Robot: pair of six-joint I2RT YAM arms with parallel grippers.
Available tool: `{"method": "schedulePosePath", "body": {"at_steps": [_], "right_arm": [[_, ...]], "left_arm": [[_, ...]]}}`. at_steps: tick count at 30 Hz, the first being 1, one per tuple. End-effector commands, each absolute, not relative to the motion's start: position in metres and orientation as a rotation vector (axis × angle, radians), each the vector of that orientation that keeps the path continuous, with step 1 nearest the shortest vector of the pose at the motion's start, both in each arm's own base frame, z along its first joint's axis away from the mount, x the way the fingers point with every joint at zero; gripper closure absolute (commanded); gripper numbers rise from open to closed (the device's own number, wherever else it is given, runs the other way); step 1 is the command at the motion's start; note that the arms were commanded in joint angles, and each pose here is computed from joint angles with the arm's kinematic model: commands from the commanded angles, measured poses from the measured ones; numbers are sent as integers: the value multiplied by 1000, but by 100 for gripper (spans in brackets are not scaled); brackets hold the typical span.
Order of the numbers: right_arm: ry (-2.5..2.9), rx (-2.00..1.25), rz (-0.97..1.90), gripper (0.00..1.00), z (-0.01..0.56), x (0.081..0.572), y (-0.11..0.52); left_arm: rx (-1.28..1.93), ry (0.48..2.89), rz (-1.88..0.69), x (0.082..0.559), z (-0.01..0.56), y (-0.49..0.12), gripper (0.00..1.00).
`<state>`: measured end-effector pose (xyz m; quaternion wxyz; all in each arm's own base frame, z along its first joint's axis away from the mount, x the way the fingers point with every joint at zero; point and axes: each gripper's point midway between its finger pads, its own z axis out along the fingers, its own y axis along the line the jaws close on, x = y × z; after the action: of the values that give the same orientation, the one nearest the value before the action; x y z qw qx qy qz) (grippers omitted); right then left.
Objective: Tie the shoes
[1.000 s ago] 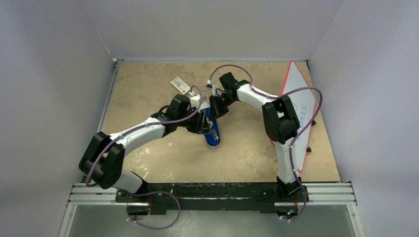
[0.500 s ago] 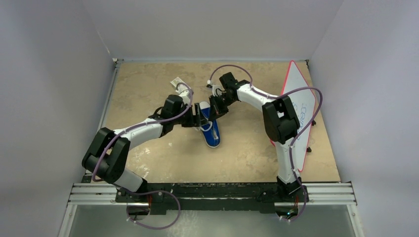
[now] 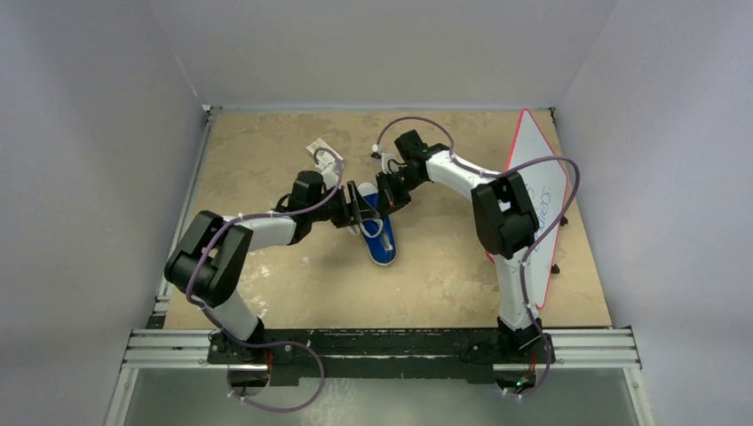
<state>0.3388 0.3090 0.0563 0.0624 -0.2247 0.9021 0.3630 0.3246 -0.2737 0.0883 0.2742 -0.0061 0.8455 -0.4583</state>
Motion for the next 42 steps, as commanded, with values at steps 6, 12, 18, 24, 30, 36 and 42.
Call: {"method": "schedulePosePath", "body": {"at_steps": [6, 12, 18, 24, 30, 36, 42], "right_arm": [[2711, -703, 1138, 100, 65, 340, 309], [2713, -699, 1138, 100, 65, 336, 307], [2715, -680, 1138, 100, 68, 338, 306], [2712, -678, 1143, 100, 69, 339, 306], [2710, -678, 1155, 100, 67, 339, 307], [2709, -679, 1156, 100, 66, 339, 307], [2702, -680, 1148, 100, 64, 342, 307]], "left_arm": [[135, 2156, -1631, 292, 138, -302, 55], [34, 1953, -1799, 312, 177, -307, 84], [-137, 1677, -1992, 343, 217, -298, 80], [23, 2010, -1385, 343, 154, -286, 39], [233, 2274, -1207, 288, 105, -291, 32], [287, 2301, -1172, 277, 91, -310, 31], [262, 2320, -1062, 285, 85, -301, 44]]}}
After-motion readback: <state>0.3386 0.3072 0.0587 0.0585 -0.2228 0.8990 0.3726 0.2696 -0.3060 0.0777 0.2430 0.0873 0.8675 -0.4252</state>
